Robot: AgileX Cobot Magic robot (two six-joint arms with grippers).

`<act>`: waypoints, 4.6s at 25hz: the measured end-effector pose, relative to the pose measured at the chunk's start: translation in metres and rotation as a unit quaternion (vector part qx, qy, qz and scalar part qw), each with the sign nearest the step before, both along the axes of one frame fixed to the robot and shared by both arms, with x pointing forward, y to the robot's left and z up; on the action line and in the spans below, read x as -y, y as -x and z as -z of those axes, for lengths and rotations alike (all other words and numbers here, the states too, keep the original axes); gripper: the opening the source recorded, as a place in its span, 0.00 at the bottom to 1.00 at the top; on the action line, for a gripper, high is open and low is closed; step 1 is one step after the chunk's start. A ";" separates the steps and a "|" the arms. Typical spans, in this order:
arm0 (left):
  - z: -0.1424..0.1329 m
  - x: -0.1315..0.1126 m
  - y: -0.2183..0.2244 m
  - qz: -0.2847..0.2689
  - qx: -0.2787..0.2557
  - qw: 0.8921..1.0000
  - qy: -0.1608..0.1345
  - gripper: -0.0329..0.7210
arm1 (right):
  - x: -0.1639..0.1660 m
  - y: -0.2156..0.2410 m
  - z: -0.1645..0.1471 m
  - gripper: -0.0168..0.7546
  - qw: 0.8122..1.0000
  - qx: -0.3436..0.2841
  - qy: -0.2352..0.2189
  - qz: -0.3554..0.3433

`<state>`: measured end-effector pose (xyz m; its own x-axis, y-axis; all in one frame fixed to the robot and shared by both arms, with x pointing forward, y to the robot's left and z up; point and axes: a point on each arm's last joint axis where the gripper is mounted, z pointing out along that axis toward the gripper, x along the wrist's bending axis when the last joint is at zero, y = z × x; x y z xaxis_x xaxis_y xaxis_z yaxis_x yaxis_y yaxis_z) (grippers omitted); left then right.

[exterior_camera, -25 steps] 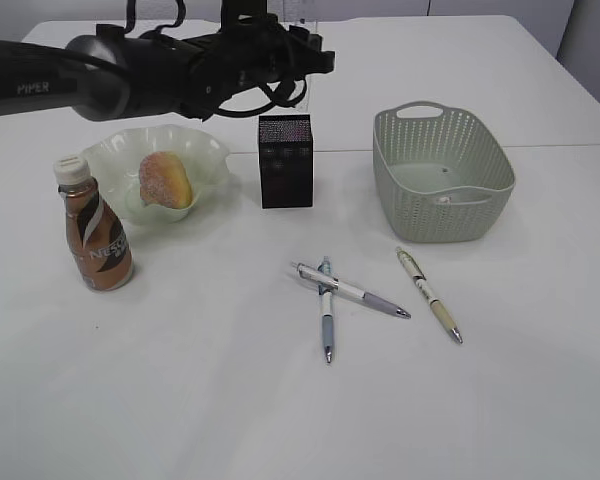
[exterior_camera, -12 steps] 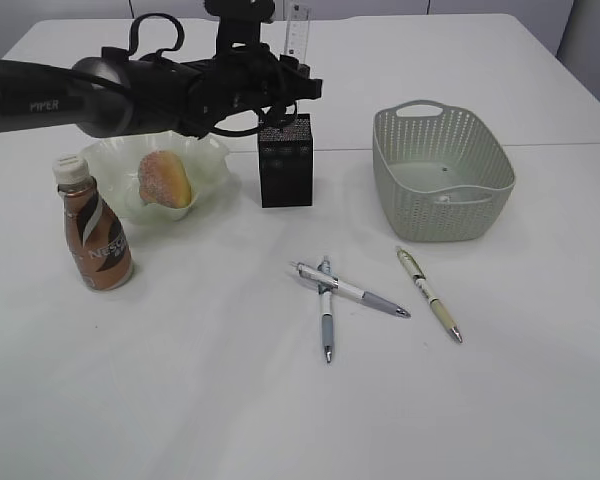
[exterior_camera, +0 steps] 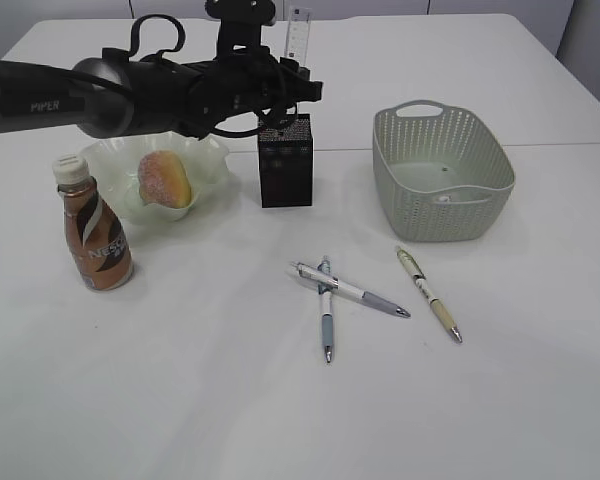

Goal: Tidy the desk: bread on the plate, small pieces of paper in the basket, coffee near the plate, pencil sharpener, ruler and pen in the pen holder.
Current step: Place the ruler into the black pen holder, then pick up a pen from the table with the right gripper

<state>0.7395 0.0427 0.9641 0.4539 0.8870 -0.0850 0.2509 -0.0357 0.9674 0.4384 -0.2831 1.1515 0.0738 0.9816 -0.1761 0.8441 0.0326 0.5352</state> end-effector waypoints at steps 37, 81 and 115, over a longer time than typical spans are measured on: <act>0.002 -0.006 -0.002 -0.011 -0.018 1.000 0.002 0.61 | -0.001 -0.001 -0.001 0.63 1.000 0.009 -0.001 -0.003; -0.141 -0.069 0.124 -0.050 -0.415 0.893 -0.166 0.57 | -0.027 -0.026 0.032 0.63 0.987 -0.115 -0.039 -0.104; -0.316 -0.146 0.258 -0.064 -0.212 0.972 -0.072 0.52 | -0.171 -0.174 0.198 0.63 0.836 -0.183 0.133 -0.500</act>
